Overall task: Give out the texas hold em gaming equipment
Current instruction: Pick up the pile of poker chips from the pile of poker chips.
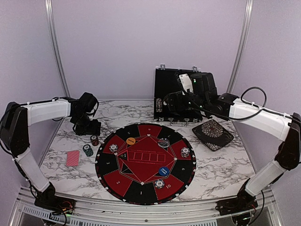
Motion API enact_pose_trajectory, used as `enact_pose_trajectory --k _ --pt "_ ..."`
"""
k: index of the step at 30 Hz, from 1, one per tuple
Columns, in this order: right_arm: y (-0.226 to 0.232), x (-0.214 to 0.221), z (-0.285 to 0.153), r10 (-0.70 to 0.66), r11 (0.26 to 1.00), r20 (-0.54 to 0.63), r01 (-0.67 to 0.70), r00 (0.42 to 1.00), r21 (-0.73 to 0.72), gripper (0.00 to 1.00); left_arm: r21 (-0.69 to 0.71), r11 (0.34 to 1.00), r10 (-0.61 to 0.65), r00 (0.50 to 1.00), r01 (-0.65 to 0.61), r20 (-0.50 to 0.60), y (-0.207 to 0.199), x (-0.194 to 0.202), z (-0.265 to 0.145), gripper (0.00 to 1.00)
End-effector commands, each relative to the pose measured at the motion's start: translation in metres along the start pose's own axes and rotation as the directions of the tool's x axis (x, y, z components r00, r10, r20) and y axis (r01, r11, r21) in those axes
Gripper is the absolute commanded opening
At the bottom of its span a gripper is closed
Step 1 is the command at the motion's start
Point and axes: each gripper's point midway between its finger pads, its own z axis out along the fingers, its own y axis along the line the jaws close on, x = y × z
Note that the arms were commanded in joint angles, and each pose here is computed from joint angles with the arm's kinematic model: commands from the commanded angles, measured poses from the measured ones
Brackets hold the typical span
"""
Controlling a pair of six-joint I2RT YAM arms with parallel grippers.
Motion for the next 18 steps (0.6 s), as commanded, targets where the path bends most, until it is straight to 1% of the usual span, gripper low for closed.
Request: enact_pose_trajectory --k 1,18 --pt "-0.003 -0.001 0.006 -0.012 1.0 -0.023 0.012 1.0 0.006 0.98 -0.006 1.0 0.02 0.999 -0.021 -0.038 0.002 0.002 0.004 0.75" --pt "-0.001 0.005 0.011 -0.019 1.0 -0.043 0.019 0.999 0.002 0.99 -0.007 0.999 0.047 0.995 -0.048 -0.09 0.002 0.007 0.018 0.68"
